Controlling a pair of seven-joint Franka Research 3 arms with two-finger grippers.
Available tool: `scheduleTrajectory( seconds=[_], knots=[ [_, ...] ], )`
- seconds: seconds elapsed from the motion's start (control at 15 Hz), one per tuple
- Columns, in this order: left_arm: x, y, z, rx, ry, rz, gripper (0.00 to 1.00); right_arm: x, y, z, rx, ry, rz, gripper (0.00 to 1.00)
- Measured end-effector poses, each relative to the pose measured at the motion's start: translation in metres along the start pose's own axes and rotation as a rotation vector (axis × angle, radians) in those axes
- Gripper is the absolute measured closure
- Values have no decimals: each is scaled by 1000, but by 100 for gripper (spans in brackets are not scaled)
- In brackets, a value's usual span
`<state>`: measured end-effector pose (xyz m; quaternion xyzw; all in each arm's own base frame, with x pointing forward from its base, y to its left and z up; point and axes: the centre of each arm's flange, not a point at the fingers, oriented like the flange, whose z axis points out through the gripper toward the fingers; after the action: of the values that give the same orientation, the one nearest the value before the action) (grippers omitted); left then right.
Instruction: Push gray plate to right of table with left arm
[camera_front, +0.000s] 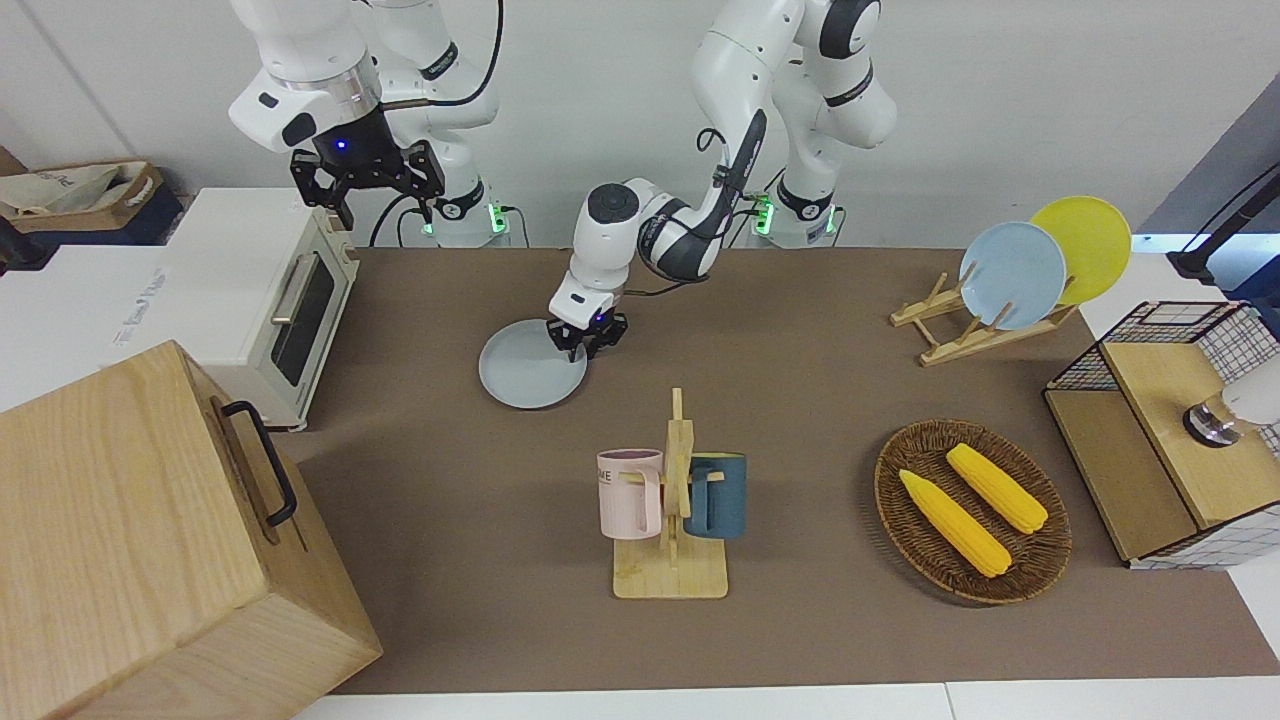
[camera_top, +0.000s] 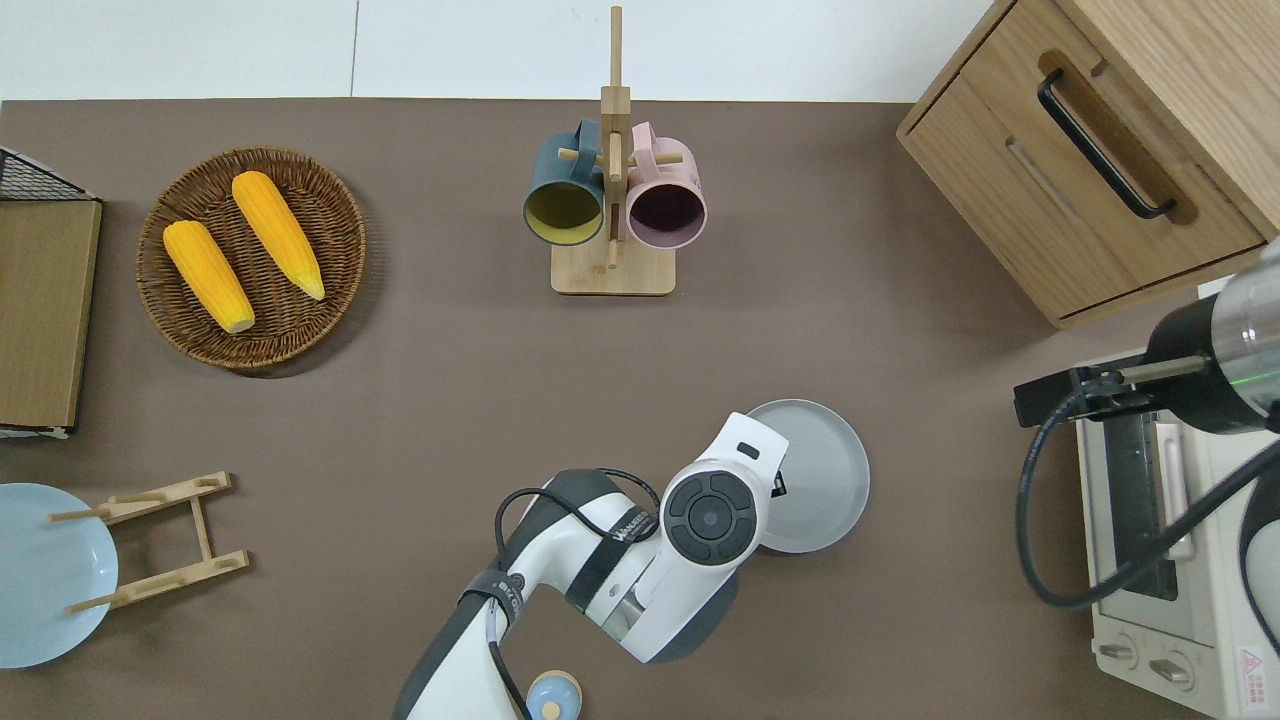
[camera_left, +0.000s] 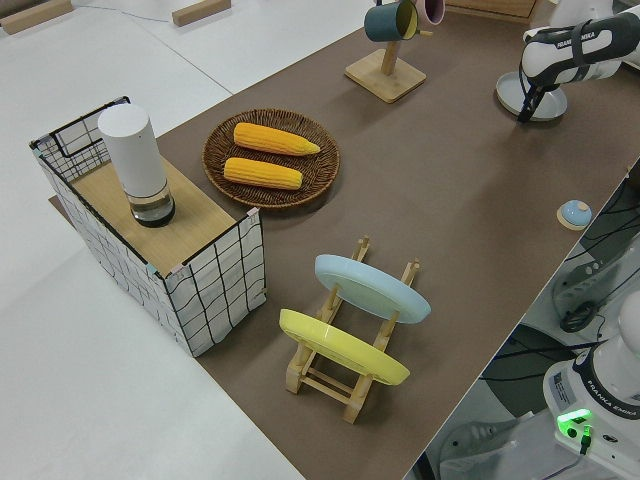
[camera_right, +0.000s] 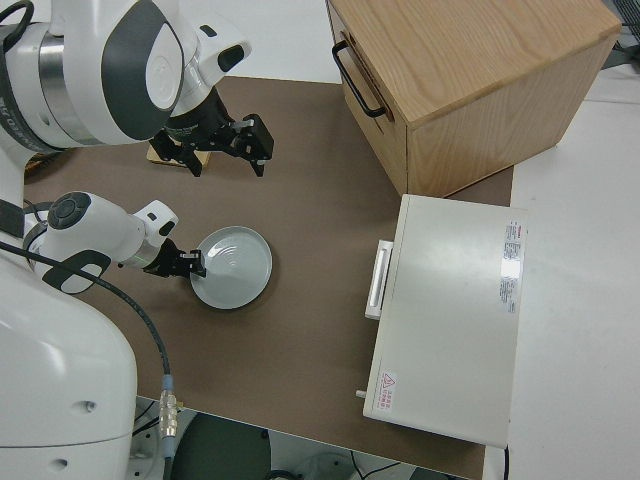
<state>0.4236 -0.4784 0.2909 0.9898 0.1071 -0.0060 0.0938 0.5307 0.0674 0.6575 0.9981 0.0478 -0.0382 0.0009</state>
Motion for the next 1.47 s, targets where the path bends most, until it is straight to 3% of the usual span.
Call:
scheduleTrajectory(
  seconds=[0.27, 0.4, 0.53, 0.73, 1.2, 1.47],
  knots=[
    [18, -11, -14, 58, -10, 38, 18, 0, 0, 0, 0, 0, 0, 1],
    [35, -24, -34, 78, -24, 55, 16, 0, 0, 0, 0, 0, 0, 1],
    [50, -38, -57, 93, -36, 55, 6, 0, 0, 0, 0, 0, 0, 1],
    [70, -60, -86, 109, -51, 51, 1, 0, 0, 0, 0, 0, 0, 1],
    [125, -139, -150, 133, -89, 74, 1, 0, 0, 0, 0, 0, 0, 1],
    [153, -203, -195, 129, -108, 126, 0, 0, 0, 0, 0, 0, 0, 1]
  ],
)
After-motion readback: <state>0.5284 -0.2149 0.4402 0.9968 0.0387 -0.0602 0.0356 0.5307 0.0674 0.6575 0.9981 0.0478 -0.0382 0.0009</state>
